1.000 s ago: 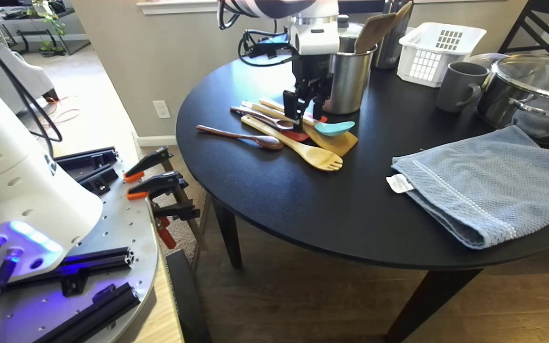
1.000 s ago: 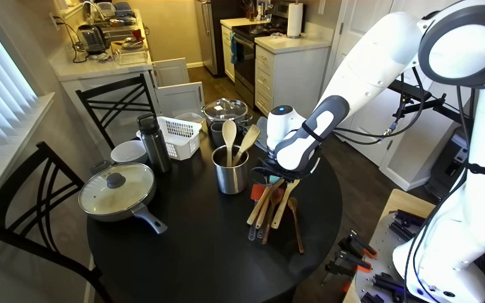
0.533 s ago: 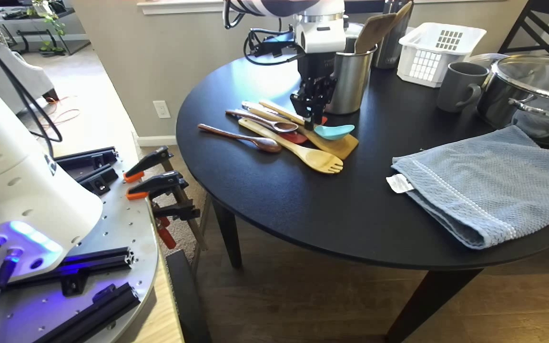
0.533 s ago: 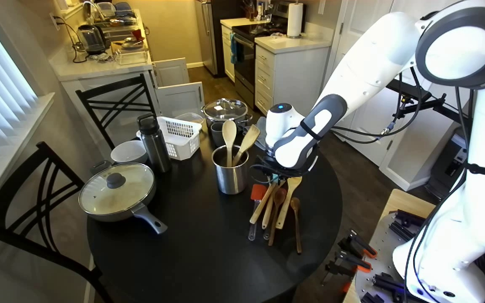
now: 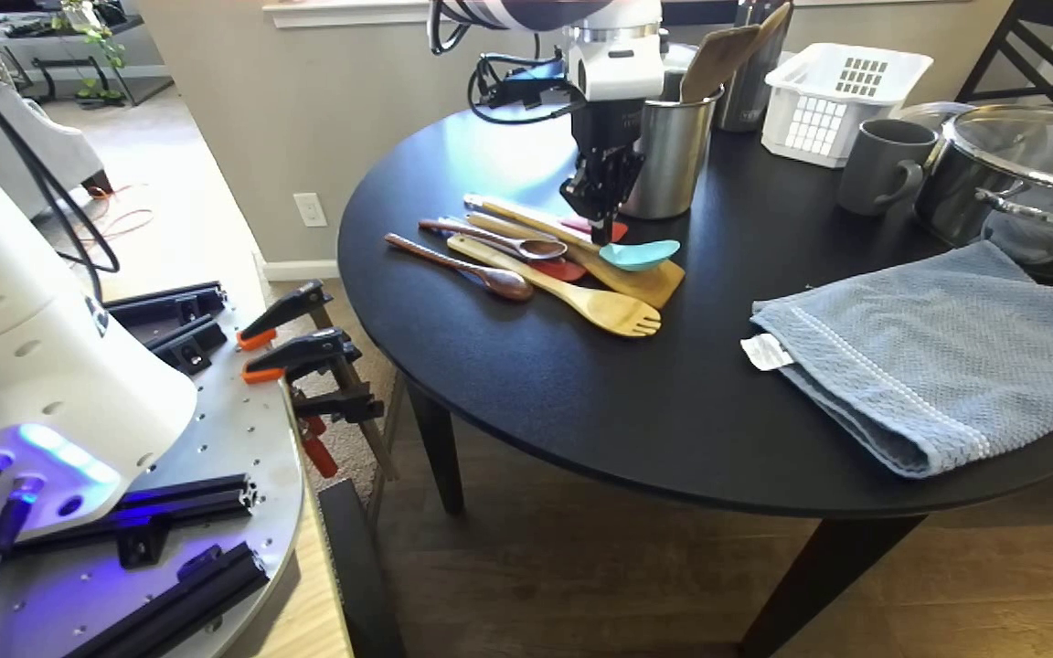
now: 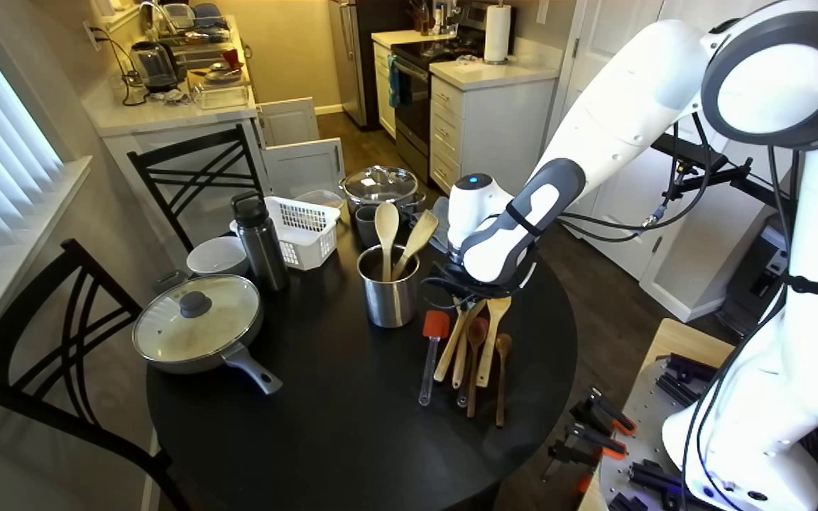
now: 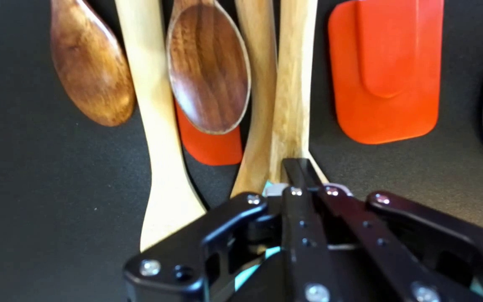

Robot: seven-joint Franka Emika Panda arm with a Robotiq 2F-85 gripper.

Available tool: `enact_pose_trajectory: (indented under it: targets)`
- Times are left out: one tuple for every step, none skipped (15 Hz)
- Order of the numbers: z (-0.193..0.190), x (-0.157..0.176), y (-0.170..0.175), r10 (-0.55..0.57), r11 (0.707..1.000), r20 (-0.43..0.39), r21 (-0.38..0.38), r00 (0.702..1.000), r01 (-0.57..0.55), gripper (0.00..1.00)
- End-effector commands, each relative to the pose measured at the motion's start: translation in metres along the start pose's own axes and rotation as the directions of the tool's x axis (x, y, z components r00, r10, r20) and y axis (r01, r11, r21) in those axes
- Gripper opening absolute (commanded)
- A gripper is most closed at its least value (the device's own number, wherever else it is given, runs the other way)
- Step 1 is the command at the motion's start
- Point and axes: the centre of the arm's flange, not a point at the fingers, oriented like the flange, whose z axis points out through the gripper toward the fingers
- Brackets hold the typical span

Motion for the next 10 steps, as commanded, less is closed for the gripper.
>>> enact_pose_trajectory:
  targets:
    - [0.002, -0.006, 0.009, -0.032, 0.999, 0.029, 0.009, 0.999, 0.031, 0.32]
    - [-0.001, -0.008, 0.010, -0.038, 0.999, 0.028, 0.017, 0.999, 0.038, 0.40]
    - [-0.004, -0.010, 0.012, -0.050, 0.999, 0.029, 0.023, 0.998, 0.049, 0.45]
    - [-0.007, -0.013, 0.013, -0.060, 0.998, 0.031, 0.029, 0.998, 0.059, 0.51]
    - [-0.007, -0.016, 0.015, -0.071, 0.997, 0.032, 0.031, 0.997, 0.070, 0.58]
    - [-0.004, -0.018, 0.016, -0.078, 0.997, 0.033, 0.027, 0.996, 0.077, 0.64]
    - [0.000, -0.019, 0.017, -0.083, 0.996, 0.044, 0.020, 0.996, 0.082, 0.69]
    - [0.002, -0.021, 0.020, -0.086, 0.996, 0.056, 0.017, 0.995, 0.085, 0.77]
    - [0.003, -0.023, 0.023, -0.090, 0.996, 0.063, 0.015, 0.994, 0.089, 0.82]
    - [0.006, -0.024, 0.025, -0.093, 0.996, 0.068, 0.012, 0.993, 0.092, 0.88]
